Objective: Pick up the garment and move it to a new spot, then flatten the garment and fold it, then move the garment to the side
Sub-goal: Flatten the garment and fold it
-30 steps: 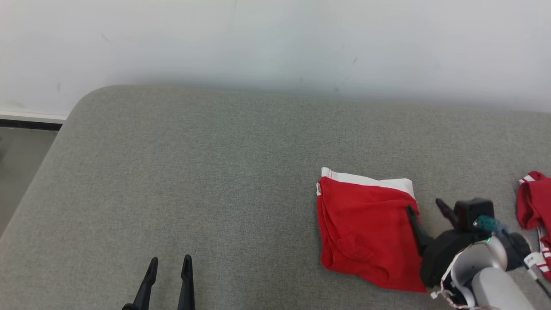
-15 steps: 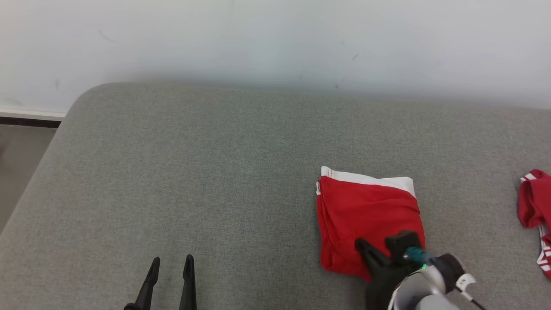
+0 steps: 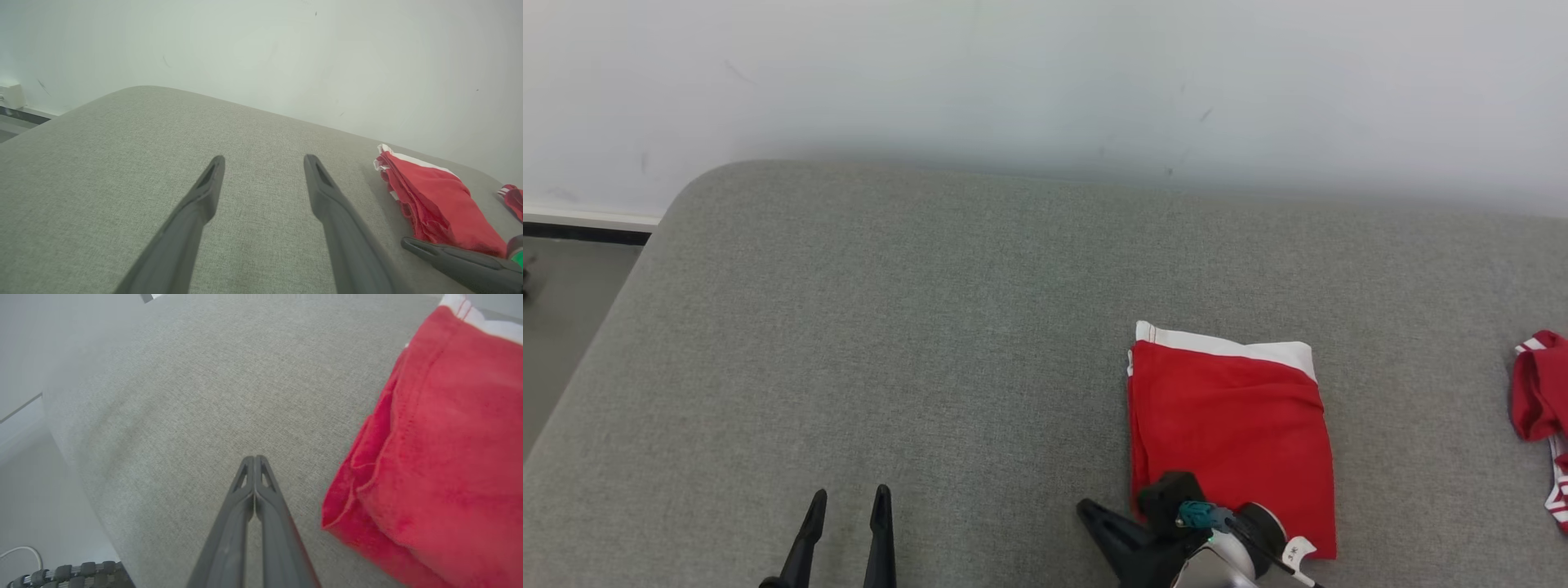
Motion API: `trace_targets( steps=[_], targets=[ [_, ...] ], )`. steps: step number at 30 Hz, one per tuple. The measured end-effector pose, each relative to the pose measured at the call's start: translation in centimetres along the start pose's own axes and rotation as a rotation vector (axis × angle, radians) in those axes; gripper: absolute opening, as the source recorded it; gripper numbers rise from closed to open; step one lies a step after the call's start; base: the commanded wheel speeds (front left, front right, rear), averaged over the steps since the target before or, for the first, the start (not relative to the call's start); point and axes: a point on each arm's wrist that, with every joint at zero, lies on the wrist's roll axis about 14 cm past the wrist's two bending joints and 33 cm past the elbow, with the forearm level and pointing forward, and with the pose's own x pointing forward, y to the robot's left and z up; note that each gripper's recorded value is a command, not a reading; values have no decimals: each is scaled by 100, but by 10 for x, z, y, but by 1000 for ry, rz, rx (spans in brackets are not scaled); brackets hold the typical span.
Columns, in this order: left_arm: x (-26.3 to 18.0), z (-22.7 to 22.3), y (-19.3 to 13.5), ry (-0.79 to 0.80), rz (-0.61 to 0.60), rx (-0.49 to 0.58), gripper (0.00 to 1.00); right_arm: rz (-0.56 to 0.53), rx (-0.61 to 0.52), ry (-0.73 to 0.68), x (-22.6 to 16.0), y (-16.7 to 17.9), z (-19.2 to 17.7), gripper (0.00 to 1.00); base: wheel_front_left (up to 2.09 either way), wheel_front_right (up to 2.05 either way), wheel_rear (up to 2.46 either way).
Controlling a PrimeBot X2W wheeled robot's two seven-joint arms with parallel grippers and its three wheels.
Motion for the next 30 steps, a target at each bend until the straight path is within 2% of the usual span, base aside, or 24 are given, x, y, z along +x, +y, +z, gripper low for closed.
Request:
trace_targets(
  steps=[4, 8, 12, 19, 20, 22, 30],
  targets=[
    [-2, 1, 2, -3, 10, 2, 100, 60, 27, -70, 0, 21, 22, 0, 0, 0, 0],
    [-3, 0, 4, -1, 16, 1, 100, 46, 68, -166, -8, 16, 49, 0, 0, 0, 0],
    [-4, -1, 4, 4, 14, 1, 100, -34, 96, -252, -27, -11, 68, 0, 0, 0, 0],
    [1, 3, 2, -8, 3, 12, 100, -241, 134, -319, -75, -65, 67, 0, 0, 0, 0],
    [2, 3, 2, -8, 2, 14, 100, -273, 138, -331, -83, -73, 68, 7, 0, 0, 0],
    [6, 5, 2, -14, -3, 24, 100, -336, 150, -354, -99, -88, 67, 100, 0, 0, 0],
    [18, 9, 0, -26, -23, 54, 100, -526, 208, -392, -150, -124, 49, 100, 0, 0, 0]
  ],
)
